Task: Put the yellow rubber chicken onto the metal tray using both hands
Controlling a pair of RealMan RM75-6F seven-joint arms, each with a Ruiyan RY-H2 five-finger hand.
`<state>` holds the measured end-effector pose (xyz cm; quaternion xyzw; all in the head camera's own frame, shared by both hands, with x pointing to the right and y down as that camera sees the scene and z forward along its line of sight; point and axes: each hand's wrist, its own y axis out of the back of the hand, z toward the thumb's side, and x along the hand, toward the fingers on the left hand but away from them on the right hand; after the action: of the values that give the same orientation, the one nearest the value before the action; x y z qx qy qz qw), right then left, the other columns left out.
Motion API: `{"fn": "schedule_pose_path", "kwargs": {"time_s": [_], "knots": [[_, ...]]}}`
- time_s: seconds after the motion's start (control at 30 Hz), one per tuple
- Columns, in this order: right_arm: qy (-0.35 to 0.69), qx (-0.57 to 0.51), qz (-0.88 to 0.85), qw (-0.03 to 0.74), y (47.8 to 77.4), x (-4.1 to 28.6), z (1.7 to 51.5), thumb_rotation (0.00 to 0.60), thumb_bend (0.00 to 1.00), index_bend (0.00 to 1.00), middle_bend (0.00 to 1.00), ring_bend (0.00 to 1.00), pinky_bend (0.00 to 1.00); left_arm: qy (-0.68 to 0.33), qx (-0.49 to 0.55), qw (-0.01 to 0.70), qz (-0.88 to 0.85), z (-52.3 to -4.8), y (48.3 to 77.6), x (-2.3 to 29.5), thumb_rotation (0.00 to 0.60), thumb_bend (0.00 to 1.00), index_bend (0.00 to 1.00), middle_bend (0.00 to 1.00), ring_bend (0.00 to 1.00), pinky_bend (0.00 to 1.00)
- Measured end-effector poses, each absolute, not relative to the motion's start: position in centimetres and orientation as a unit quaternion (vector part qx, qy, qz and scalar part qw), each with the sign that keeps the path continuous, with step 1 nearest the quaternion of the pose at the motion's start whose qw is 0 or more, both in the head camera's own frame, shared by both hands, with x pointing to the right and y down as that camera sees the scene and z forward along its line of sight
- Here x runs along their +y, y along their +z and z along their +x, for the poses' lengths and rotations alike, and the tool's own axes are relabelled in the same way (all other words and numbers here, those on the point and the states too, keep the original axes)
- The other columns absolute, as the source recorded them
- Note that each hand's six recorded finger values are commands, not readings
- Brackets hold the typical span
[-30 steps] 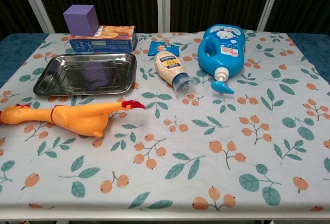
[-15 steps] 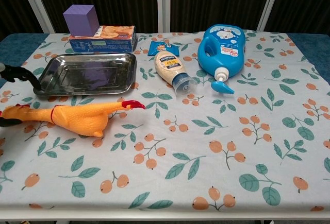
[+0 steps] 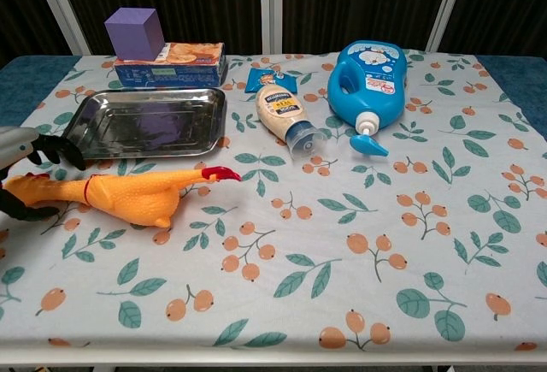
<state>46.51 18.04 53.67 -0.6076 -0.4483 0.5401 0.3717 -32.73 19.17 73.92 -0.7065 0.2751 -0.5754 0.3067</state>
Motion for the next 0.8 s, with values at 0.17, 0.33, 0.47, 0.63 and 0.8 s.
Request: {"fn": "schedule_pose_path", "kwargs": {"time_s": [0.17, 0.33, 0.47, 0.63, 0.8], "knots": [[0.539, -0.448, -0.610, 0.370, 53.8, 18.1, 46.4, 0.600, 0.10, 0.00, 0.06, 0.00, 0.00, -0.576, 0.276, 0.301, -0.708, -32.7, 74.4, 19.4, 0.600, 0.29, 0.42, 0.43, 0.35, 0.33], [0.539, -0.449, -0.610, 0.368, 53.8, 18.1, 46.4, 0.600, 0.10, 0.00, 0.06, 0.00, 0.00, -0.575, 0.282, 0.297, -0.708, -32.9, 74.9, 19.2, 0.600, 0.38, 0.50, 0.52, 0.43, 0.43], [0.540, -0.450, -0.611, 0.364, 53.9, 18.1, 46.4, 0.600, 0.10, 0.00, 0.06, 0.00, 0.00, -0.570, 0.293, 0.297, -0.707, -33.1, 75.0, 18.9, 0.600, 0.51, 0.63, 0.66, 0.59, 0.67], [0.536, -0.449, -0.616, 0.364, 53.9, 18.1, 46.1, 0.600, 0.10, 0.00, 0.06, 0.00, 0.00, -0.557, 0.308, 0.277, -0.720, -33.4, 75.2, 18.9, 0.600, 0.61, 0.70, 0.74, 0.67, 0.81], [0.525, -0.450, -0.626, 0.360, 53.5, 18.1, 45.7, 0.600, 0.10, 0.00, 0.07, 0.00, 0.00, -0.525, 0.336, 0.237, -0.745, -34.0, 74.3, 18.8, 0.600, 0.67, 0.72, 0.77, 0.69, 0.84]]}}
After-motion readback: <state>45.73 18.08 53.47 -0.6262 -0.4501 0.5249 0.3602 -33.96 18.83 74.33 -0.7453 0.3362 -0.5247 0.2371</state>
